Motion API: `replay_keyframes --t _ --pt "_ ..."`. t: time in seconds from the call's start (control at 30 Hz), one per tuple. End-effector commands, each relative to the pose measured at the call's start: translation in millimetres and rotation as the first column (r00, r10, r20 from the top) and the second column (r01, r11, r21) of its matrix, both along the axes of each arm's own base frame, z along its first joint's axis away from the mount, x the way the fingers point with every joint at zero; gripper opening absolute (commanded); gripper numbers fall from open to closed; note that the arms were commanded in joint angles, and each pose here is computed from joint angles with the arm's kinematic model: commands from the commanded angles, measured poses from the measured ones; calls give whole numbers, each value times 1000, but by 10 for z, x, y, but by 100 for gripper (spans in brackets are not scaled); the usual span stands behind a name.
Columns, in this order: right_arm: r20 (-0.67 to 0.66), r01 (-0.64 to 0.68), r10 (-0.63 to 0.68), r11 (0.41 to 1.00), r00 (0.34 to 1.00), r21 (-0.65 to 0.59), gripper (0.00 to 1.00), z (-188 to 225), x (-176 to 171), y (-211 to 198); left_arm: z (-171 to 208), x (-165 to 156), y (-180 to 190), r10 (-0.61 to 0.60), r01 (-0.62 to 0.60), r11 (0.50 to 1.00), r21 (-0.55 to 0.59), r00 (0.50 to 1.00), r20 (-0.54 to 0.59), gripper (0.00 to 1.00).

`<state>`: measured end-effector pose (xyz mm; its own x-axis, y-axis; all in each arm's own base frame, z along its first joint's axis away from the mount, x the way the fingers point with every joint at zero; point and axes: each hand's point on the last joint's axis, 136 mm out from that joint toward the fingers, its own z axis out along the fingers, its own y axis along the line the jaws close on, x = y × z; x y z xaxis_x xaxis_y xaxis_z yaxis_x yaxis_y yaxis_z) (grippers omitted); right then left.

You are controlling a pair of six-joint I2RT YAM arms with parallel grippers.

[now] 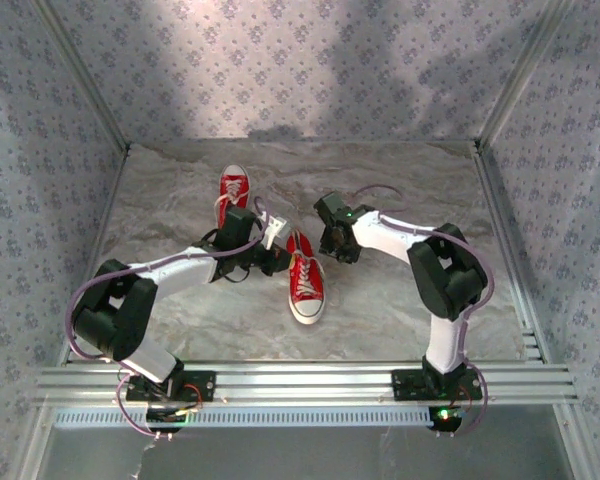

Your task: Tie the shoes

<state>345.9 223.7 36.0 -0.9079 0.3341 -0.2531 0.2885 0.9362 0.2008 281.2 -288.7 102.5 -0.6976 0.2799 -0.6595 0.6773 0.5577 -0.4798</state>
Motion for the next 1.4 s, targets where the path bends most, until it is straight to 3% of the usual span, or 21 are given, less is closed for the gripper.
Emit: replay_keyframes --t 0.0,0.23,0.43,0.53,0.7,0.97,1.1,1.17,1.23,1.37 --pt "-59 39 -43 998 997 -58 43 -132 -31 -61 169 -7 -41 -15 17 999 -41 999 46 0" --pt "-100 33 -42 995 994 -92 42 -322 27 -69 161 -7 -39 -15 17 999 -40 999 48 0" --pt "-95 51 -58 996 994 -72 11 -280 56 -147 160 11 -25 -3 5 999 -37 999 52 0" --pt "-6 79 -80 994 997 -80 0 40 77 -337 166 23 -20 3 -1 999 -39 999 52 0" --pt "198 108 -83 987 977 -117 0 757 -48 -751 175 40 -19 7 -6 999 -39 999 49 0" --pt "390 89 -21 984 921 -157 0 1541 -445 -1181 174 82 2 24 -22 999 -36 999 48 0" --pt "522 20 56 990 851 -139 0 2015 -632 -1261 180 100 9 29 -27 999 -40 999 46 0" --pt "609 -125 163 987 777 -104 0 2251 -721 -1090 192 111 5 33 -31 998 -45 998 44 0" --pt "694 -288 250 956 675 -65 0 2476 -833 -855 201 126 -1 38 -36 998 -52 999 39 0" --pt "745 -491 362 870 560 -54 0 2579 -904 -442 241 158 -51 47 -45 995 -85 999 11 0"
